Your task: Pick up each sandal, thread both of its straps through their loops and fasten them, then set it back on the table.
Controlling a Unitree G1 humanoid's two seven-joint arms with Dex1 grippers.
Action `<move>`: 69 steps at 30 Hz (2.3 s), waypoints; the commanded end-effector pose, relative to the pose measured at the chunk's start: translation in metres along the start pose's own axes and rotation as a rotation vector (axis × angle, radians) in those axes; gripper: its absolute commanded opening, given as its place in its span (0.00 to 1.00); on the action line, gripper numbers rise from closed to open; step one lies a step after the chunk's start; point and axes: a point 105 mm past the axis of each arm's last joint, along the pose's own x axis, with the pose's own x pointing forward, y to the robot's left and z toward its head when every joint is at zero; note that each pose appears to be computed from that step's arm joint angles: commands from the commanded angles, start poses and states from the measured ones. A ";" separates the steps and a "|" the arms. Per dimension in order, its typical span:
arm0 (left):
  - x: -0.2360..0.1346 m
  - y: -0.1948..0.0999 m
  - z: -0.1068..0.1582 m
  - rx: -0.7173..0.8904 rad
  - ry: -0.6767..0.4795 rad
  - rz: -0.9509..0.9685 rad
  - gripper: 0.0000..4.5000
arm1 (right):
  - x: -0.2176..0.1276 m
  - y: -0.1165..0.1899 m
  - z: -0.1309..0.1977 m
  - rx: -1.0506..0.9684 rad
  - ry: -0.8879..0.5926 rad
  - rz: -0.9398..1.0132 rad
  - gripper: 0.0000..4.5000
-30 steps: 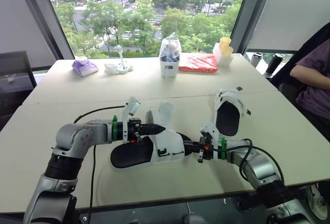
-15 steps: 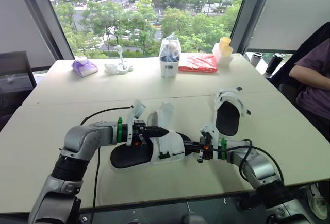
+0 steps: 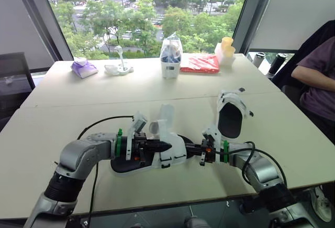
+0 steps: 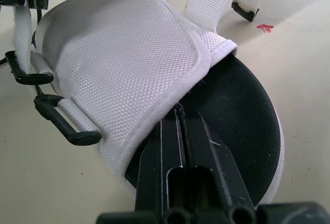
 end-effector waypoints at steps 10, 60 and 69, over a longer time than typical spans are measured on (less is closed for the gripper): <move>-0.028 -0.019 0.011 0.168 -0.105 0.138 0.66 | -0.007 -0.010 -0.038 0.087 0.136 -0.071 0.00; 0.006 -0.018 -0.059 0.009 0.144 0.066 0.29 | -0.003 -0.013 -0.040 0.088 0.148 -0.067 0.00; 0.019 -0.018 -0.059 0.002 0.133 0.034 0.83 | -0.003 -0.013 -0.040 0.086 0.153 -0.064 0.00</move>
